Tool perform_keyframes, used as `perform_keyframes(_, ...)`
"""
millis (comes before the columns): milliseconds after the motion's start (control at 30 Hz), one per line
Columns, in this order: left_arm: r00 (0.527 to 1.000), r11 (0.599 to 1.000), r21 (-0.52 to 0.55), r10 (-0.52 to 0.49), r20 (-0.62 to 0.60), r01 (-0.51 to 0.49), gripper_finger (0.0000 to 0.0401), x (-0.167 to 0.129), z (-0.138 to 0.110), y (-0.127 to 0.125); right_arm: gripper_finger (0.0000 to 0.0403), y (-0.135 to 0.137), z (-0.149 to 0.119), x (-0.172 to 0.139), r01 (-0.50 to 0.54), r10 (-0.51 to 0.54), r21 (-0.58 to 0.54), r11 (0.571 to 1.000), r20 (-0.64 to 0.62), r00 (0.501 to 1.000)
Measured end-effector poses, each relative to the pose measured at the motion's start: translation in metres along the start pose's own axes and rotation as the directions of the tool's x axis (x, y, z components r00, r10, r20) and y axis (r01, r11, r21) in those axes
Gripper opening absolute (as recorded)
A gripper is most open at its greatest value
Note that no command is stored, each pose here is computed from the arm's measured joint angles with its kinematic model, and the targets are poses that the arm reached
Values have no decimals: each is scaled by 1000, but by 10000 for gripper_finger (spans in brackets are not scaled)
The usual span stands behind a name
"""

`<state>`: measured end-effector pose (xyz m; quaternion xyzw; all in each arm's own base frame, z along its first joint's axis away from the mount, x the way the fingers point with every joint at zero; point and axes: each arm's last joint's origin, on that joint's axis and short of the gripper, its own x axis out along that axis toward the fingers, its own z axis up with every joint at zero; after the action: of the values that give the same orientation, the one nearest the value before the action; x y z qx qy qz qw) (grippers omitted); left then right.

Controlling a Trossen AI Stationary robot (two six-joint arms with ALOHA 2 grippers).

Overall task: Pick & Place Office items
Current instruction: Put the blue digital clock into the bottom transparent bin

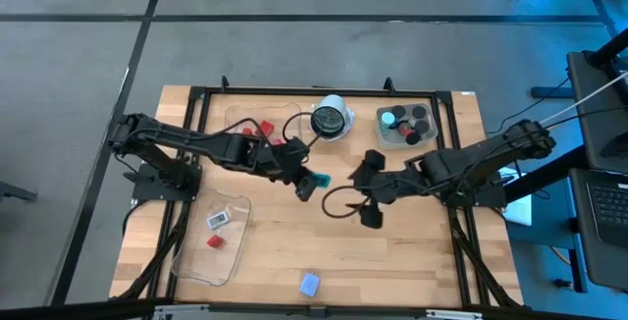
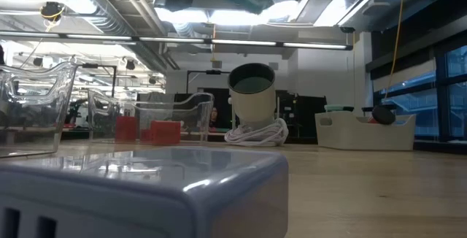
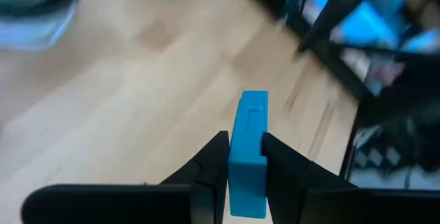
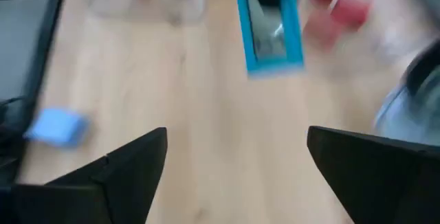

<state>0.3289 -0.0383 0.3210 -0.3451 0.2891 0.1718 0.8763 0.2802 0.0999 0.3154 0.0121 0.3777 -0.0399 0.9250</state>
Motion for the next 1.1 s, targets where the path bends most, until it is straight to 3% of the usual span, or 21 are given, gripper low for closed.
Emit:
perform_keyframes(133, 983, 999, 16, 53, -176, -51, 69, -7, -11, 10, 354, 0, -10, -7, -46, 59, 120, 992, -108, 992)
perform_keyframes(300, 931, 992, -7, 118, -346, -128, 68, -36, -26, 18, 346, 5, -20, -6, -22, 47, 130, 991, -187, 981)
perform_keyframes(467, 830, 974, 13, 199, -521, -226, 68, -83, -52, 25, 342, 6, -21, -5, -11, 37, 132, 991, -199, 979)
perform_keyframes(633, 699, 882, 43, 400, -593, -468, 69, -115, -85, 31, 342, 6, -22, -2, 17, 7, 125, 992, -194, 981)
perform_keyframes(733, 645, 834, 62, 469, -603, -548, 69, -118, -107, 31, 342, 6, -21, -3, 39, -17, 121, 992, -181, 983)
perform_keyframes(1100, 679, 838, 25, 459, -573, -545, 69, -82, -164, 52, 342, 6, -21, -2, 46, -22, 130, 990, -177, 984)
